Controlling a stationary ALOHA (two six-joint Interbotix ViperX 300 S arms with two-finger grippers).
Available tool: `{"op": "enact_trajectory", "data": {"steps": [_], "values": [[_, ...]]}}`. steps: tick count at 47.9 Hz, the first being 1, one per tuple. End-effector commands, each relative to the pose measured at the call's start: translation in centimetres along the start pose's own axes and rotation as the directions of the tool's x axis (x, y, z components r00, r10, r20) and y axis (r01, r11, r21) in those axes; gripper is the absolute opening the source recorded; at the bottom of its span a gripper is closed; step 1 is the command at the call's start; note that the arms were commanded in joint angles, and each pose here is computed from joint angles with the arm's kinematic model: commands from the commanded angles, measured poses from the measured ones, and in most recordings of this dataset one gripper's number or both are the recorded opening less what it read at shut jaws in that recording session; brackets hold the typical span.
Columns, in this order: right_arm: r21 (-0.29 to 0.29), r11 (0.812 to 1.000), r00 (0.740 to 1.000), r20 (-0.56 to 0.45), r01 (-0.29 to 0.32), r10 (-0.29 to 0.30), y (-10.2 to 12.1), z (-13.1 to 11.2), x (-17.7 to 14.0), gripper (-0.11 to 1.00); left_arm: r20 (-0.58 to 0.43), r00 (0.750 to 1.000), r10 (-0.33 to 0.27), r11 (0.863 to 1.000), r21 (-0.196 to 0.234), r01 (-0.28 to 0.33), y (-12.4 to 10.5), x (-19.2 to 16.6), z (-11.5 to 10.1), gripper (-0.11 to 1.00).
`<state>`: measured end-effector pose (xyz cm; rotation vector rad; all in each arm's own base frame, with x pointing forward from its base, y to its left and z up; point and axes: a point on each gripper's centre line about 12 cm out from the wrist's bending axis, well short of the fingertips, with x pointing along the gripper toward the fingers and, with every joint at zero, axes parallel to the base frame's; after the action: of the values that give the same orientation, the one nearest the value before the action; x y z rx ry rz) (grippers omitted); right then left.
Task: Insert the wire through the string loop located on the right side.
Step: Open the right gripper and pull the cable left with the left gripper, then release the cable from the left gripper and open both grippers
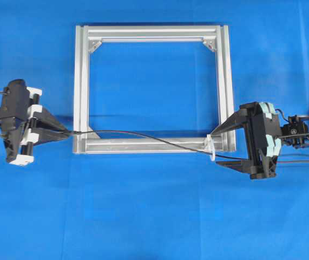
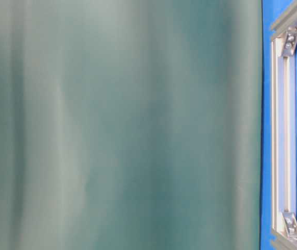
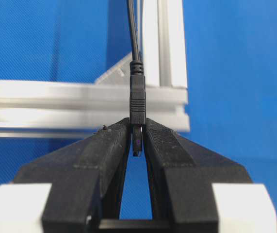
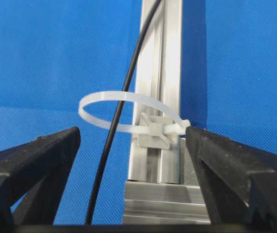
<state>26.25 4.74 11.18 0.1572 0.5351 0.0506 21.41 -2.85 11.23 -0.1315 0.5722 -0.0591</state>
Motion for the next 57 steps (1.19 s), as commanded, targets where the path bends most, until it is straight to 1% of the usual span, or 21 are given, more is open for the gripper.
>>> {"op": "enact_trajectory", "data": {"steps": [1,8,17,30,31,33,35,38,41,44,46,50,52,57], "values": [[0.002,1.000,1.000,0.023,-0.003,0.003,0.1,0.7,0.1,0.95,0.000,1.000,-0.010,1.000,0.010,0.010,-0.3,-0.1,0.2,0.08],[0.002,1.000,1.000,0.022,-0.004,0.004,0.2,0.6,0.1,0.95,-0.023,1.000,-0.007,1.000,0.016,0.008,-0.3,0.2,0.2,0.08],[0.003,1.000,1.000,0.026,-0.004,0.003,0.1,0.7,0.1,0.95,-0.080,0.997,-0.002,1.000,0.023,0.004,-0.4,0.6,-0.1,0.08],[0.003,1.000,1.000,0.021,-0.004,0.003,0.1,0.7,0.1,0.95,-0.077,0.997,-0.004,1.000,0.012,0.005,-0.4,0.4,0.2,0.10],[0.003,1.000,1.000,0.019,-0.003,0.003,0.1,0.7,0.1,0.95,-0.078,0.997,-0.003,1.000,0.011,0.004,-0.4,0.4,0.1,0.12],[0.005,1.000,1.000,0.013,-0.003,0.003,0.2,0.7,0.1,0.95,-0.077,0.997,-0.004,1.000,0.009,0.004,-0.4,0.4,0.1,0.23],[0.005,1.000,1.000,0.010,-0.003,0.003,0.1,0.6,0.1,0.95,-0.080,0.997,-0.003,1.000,0.009,0.004,-0.4,0.4,0.1,0.35],[0.004,1.000,1.000,0.007,-0.003,0.003,0.1,0.5,0.1,0.95,-0.088,0.996,-0.004,1.000,0.012,0.005,-0.4,0.4,0.0,0.56],[0.005,1.000,1.000,0.010,-0.003,0.003,0.2,0.6,0.1,0.95,-0.100,0.995,-0.003,1.000,0.018,0.005,-0.4,0.4,-0.1,0.74],[0.005,1.000,1.000,0.010,-0.004,0.004,0.2,0.7,0.1,0.95,-0.107,0.994,-0.001,1.000,0.017,0.003,-0.4,0.4,-0.1,0.87],[0.005,1.000,1.000,0.015,-0.004,0.004,0.2,0.7,0.0,0.95,-0.112,0.994,0.000,1.000,0.017,0.002,-0.4,0.4,-0.1,0.89],[0.006,1.000,1.000,0.019,-0.007,0.007,0.2,0.9,-0.1,0.95,-0.109,0.994,-0.001,1.000,0.017,0.003,-0.4,0.4,0.0,0.85],[0.008,1.000,1.000,0.020,-0.010,0.010,0.3,1.1,-0.3,0.95,-0.101,0.995,-0.003,1.000,0.016,0.004,-0.4,0.3,0.2,0.85],[0.014,1.000,1.000,0.018,-0.021,0.021,0.6,1.9,-0.9,0.95,-0.061,0.998,-0.012,1.000,0.016,0.013,-0.7,0.2,1.3,0.86]]}}
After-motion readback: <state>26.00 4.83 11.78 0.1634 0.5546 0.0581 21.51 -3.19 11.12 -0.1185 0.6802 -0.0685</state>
